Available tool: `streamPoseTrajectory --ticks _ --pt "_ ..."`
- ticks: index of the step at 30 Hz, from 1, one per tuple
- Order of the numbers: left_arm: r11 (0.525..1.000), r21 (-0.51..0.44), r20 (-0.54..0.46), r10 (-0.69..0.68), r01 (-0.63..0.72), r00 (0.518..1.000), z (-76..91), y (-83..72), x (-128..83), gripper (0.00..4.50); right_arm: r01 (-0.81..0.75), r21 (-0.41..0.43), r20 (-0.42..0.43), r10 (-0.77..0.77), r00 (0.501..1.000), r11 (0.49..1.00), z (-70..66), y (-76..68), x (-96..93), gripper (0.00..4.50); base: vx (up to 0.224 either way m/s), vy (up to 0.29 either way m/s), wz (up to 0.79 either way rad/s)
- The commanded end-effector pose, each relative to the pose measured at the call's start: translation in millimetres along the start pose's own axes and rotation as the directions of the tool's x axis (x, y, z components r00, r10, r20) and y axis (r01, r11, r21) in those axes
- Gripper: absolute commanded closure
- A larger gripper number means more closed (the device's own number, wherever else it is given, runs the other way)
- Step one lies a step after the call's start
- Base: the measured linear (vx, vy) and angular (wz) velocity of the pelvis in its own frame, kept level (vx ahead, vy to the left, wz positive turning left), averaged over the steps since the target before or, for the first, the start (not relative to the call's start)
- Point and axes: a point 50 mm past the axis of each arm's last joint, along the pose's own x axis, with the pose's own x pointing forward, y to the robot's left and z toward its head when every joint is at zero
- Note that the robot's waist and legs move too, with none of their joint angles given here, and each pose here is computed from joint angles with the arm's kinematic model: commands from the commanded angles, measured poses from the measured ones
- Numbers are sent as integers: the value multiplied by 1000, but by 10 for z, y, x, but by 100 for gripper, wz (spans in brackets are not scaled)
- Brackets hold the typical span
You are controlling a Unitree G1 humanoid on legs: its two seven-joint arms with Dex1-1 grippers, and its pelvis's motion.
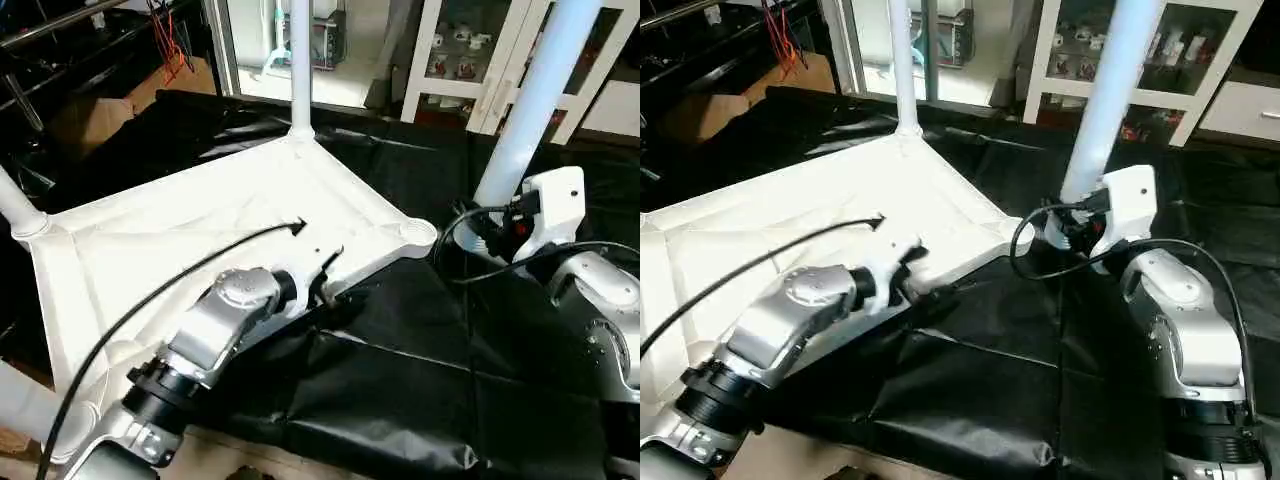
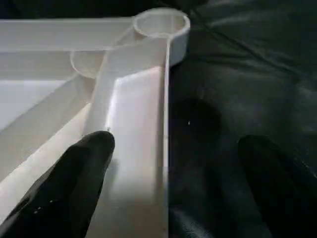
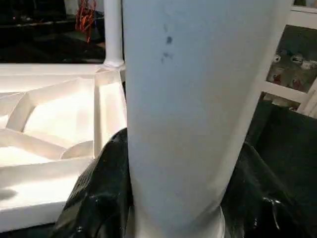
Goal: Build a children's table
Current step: Insert table leg to table base
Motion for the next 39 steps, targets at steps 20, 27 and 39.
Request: streamPoseTrajectory --ticks 20,27,39 --pt "995 -30 -38 -94 93 995 -143 37 13 164 -27 -36 -10 27 1000 999 11 99 12 258 0 0 0" --pt "998 1 -106 -63 64 992 -240 81 18 210 -36 -36 -10 35 999 999 11 118 26 258 0 0 0" --pt "976 143 -152 -140 162 978 -337 101 -22 315 -35 -37 -7 34 999 999 7 127 23 258 0 0 0"
